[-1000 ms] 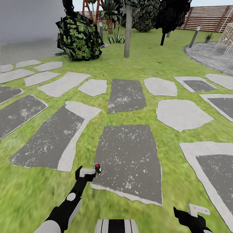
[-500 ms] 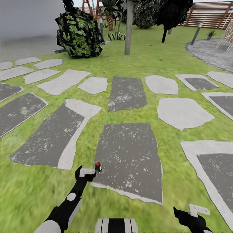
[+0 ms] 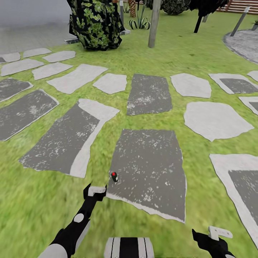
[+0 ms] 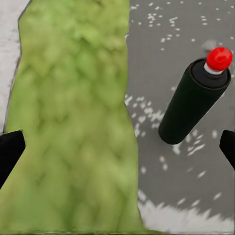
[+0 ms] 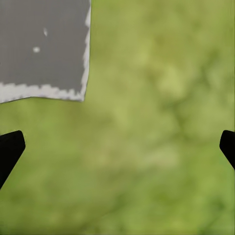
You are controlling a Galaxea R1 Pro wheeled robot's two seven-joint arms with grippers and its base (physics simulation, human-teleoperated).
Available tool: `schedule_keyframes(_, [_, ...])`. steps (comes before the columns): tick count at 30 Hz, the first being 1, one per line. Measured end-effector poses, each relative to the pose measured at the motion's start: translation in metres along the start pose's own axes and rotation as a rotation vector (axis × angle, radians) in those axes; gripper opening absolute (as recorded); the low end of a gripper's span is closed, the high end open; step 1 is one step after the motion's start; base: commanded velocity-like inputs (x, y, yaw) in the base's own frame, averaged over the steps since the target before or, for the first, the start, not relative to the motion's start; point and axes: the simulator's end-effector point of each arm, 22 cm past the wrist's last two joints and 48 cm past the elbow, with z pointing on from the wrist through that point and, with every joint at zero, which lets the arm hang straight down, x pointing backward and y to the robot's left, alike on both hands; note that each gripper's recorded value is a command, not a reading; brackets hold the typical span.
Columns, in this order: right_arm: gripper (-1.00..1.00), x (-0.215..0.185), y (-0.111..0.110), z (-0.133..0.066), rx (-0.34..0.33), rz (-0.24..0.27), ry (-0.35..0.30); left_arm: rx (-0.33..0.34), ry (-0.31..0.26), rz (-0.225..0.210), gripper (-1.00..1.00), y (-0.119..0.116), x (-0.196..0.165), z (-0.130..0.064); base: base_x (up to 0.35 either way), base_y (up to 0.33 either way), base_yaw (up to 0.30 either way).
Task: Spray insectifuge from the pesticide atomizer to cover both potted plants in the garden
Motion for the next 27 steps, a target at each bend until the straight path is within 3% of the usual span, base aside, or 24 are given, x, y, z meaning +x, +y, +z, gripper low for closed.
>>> schedule_keyframes(8, [1.00, 0.0032, -0.0002, 0.0015, 0.001, -0.002, 0.008, 0.001, 0.011, -0.001, 1.00, -0.0003, 0.0064, 0.0005, 0.000, -0.023, 0.070])
schedule_keyframes(22, [1.00, 0.0031, -0.0006, 0.0015, 0.002, -0.002, 0.008, 0.001, 0.011, 0.000, 1.00, -0.0005, 0.0063, 0.0005, 0.027, -0.298, 0.001])
schedule_keyframes(27, [1.00, 0.0032, -0.0004, 0.0016, 0.002, -0.002, 0.008, 0.001, 0.010, 0.000, 1.00, -0.0003, 0.0062, 0.0005, 0.006, -0.160, 0.143])
